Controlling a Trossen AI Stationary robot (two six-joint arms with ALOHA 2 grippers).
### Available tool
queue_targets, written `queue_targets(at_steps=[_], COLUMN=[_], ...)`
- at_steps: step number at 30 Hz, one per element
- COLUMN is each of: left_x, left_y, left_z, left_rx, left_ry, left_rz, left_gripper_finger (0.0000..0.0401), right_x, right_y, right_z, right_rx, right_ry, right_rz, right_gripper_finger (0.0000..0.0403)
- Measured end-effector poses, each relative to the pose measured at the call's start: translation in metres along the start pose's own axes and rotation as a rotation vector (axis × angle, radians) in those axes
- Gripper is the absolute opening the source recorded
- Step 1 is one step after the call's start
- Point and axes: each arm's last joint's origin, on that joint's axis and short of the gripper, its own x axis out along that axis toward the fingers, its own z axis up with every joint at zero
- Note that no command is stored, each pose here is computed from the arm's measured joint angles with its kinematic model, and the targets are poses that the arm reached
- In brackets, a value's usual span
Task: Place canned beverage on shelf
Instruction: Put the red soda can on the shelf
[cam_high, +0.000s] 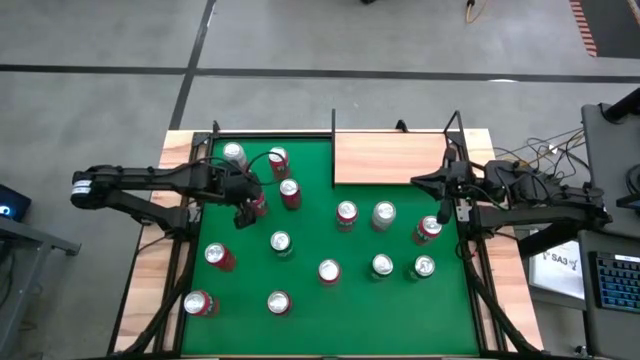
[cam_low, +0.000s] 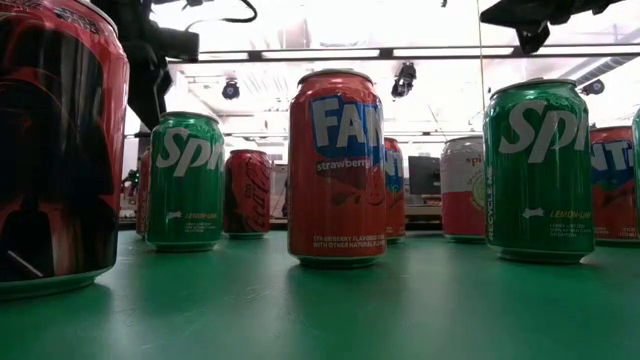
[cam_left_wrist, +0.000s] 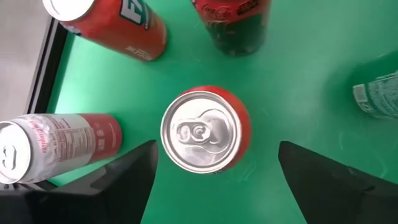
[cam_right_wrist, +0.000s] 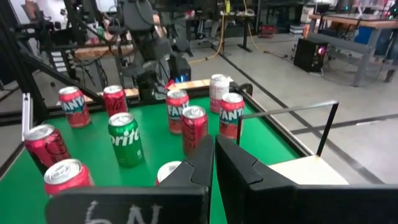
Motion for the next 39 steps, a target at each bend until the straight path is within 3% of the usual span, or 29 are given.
queue_targets(at_steps=[15, 39], left_x=[0.011, 0.013], left_y=[0.015, 0.015], left_z=[0.006, 0.011], left_rx=[-0.024, -0.055], left_ry=[0.041, 0.004], left_rz=[-0.025, -0.063], left_gripper_finger=[0.0315, 0.0315], right_x=[-0.001, -0.002], right_y=[0.0, 0.0], right_z=[0.002, 0.002], right_rx=[-0.026, -0.029], right_ry=[-0.007, -0.009], right_rz=[0.0, 0.0], right_gripper_finger=[0.0009, 0.0009])
